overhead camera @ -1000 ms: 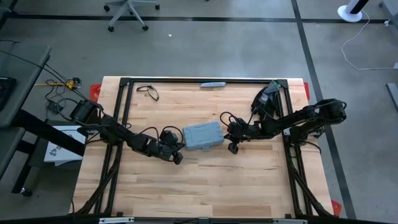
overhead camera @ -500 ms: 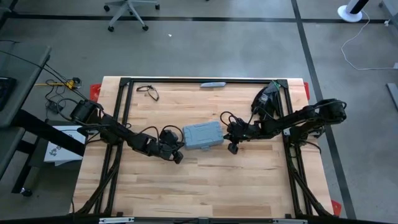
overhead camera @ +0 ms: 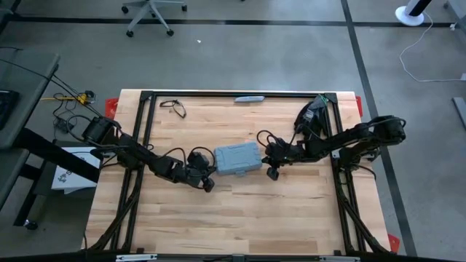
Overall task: Prefit tool cases
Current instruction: Open the gray tool case
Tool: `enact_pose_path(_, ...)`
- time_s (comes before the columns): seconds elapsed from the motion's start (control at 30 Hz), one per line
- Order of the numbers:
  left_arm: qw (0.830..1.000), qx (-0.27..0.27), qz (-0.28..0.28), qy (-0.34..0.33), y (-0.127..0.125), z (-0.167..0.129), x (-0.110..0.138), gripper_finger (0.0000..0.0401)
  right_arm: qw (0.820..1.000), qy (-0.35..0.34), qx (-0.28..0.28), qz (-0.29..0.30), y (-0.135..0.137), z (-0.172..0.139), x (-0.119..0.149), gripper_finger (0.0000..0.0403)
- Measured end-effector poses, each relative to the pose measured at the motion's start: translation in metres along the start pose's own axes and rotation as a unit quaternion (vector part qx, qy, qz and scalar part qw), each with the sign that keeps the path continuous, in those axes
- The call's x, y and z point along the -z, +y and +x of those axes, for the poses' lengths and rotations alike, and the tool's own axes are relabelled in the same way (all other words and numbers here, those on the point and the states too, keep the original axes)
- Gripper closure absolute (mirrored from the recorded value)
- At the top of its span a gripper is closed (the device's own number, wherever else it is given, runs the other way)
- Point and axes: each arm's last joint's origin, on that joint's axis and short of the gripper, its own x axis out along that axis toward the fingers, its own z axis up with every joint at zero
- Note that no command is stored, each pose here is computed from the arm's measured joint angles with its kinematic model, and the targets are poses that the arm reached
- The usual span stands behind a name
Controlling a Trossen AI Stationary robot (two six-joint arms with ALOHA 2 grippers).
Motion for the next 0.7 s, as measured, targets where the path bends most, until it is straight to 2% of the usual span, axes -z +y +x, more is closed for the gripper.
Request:
enact_pose_path(0.27,1.0,0.0,-0.002,-0.014,-0.002,-0.002,-0.004,0.0401,1.0,-0.004,-0.004,-0.01,0.002,-0.013,-0.008,0.0403)
enact_pose_path(0.53,0.999,0.01,0.011,-0.051,-0.004,-0.017,-0.022,0.0401,0.999,-0.04,0.018,-0.006,0.001,-0.03,-0.017,0.0403)
enact_pose_path(0.7,0.996,-0.011,0.031,-0.081,-0.002,-0.023,-0.031,0.0401,0.997,-0.067,0.034,-0.014,0.0,-0.037,-0.022,0.0403)
